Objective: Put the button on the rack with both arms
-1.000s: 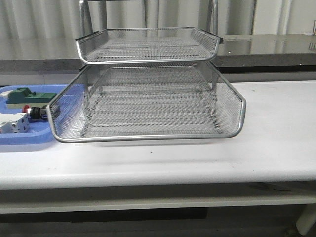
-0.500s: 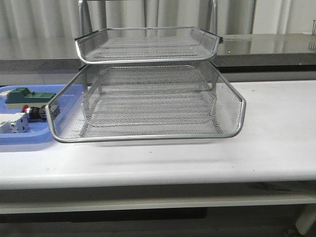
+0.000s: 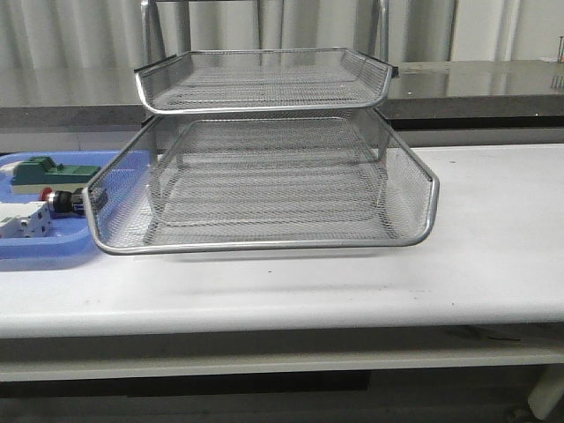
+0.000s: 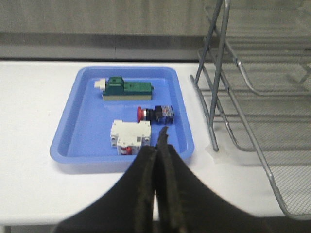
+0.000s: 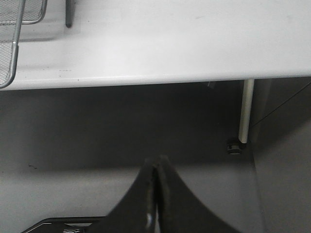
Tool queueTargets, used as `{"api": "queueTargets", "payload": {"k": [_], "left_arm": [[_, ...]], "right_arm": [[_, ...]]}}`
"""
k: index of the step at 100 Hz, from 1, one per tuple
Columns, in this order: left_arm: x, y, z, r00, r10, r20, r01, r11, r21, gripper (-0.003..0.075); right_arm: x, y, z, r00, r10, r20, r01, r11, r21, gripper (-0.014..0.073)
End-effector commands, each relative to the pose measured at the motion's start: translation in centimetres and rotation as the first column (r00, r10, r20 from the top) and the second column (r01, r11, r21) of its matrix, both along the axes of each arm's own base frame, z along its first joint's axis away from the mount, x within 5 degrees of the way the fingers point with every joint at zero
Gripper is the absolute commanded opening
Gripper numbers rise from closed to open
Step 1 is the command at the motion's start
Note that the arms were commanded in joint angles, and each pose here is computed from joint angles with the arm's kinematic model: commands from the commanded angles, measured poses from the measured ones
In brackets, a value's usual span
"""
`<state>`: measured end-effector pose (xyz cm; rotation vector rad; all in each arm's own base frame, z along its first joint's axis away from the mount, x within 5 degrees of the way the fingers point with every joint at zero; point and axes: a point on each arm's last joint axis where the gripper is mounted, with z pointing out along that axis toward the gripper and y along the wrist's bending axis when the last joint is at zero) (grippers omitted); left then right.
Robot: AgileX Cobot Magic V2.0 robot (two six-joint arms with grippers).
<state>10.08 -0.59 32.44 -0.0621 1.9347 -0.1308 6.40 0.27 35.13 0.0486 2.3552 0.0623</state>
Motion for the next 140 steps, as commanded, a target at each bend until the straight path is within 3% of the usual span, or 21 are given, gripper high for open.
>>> {"api": "queueTargets", "payload": {"k": [1, 34, 80, 92, 99, 109, 116, 120, 140], "left_arm": [[2.3, -0.1, 2.5, 1.0, -0.002, -0.022, 0.002, 1.0, -0.008, -0.002], [10.0, -0.2, 4.3, 0.982, -0.041, -0.185, 0.055, 0.996, 0.073, -0.002], [16.4, -0.4, 0.3, 0.925, -0.042, -0.377, 0.073, 0.995, 0.067, -0.0013], [16.5, -0.4, -0.1, 0.913, -0.062, -0.403, 0.111, 0.989, 0.1, 0.0115], [16.4, -0.4, -0.1, 0.913, -0.068, -0.403, 0.123, 0.986, 0.111, 0.0272], [16.4, -0.4, -0.1, 0.912, -0.071, -0.403, 0.129, 0.985, 0.118, 0.0568], [16.5, -0.4, 0.0, 0.914, -0.071, -0.399, 0.128, 0.985, 0.118, 0.0701], [16.5, -0.4, 0.0, 0.914, -0.071, -0.399, 0.128, 0.985, 0.118, 0.072], [16.5, -0.4, 0.1, 0.919, -0.073, -0.388, 0.124, 0.986, 0.108, 0.0626]], "right_arm": [[0.2, -0.1, 1.3, 0.997, -0.002, 0.082, 0.003, 1.0, -0.004, -0.0066], [0.2, -0.1, 1.3, 0.997, -0.002, 0.082, 0.003, 1.0, -0.004, -0.0066], [0.2, -0.1, 1.3, 0.997, -0.002, 0.082, 0.003, 1.0, -0.004, -0.0066], [0.2, -0.1, 1.3, 0.997, -0.002, 0.082, 0.003, 1.0, -0.004, -0.0066], [0.2, -0.1, 1.3, 0.997, -0.002, 0.082, 0.003, 1.0, -0.004, -0.0066], [0.2, -0.1, 1.3, 0.997, -0.002, 0.082, 0.003, 1.0, -0.004, -0.0066], [0.2, -0.1, 1.3, 0.997, -0.002, 0.082, 0.003, 1.0, -0.004, -0.0066], [0.2, -0.1, 1.3, 0.997, -0.002, 0.082, 0.003, 1.0, -0.004, -0.0066], [0.2, -0.1, 1.3, 0.997, -0.002, 0.082, 0.003, 1.0, -0.004, -0.0066]]}}
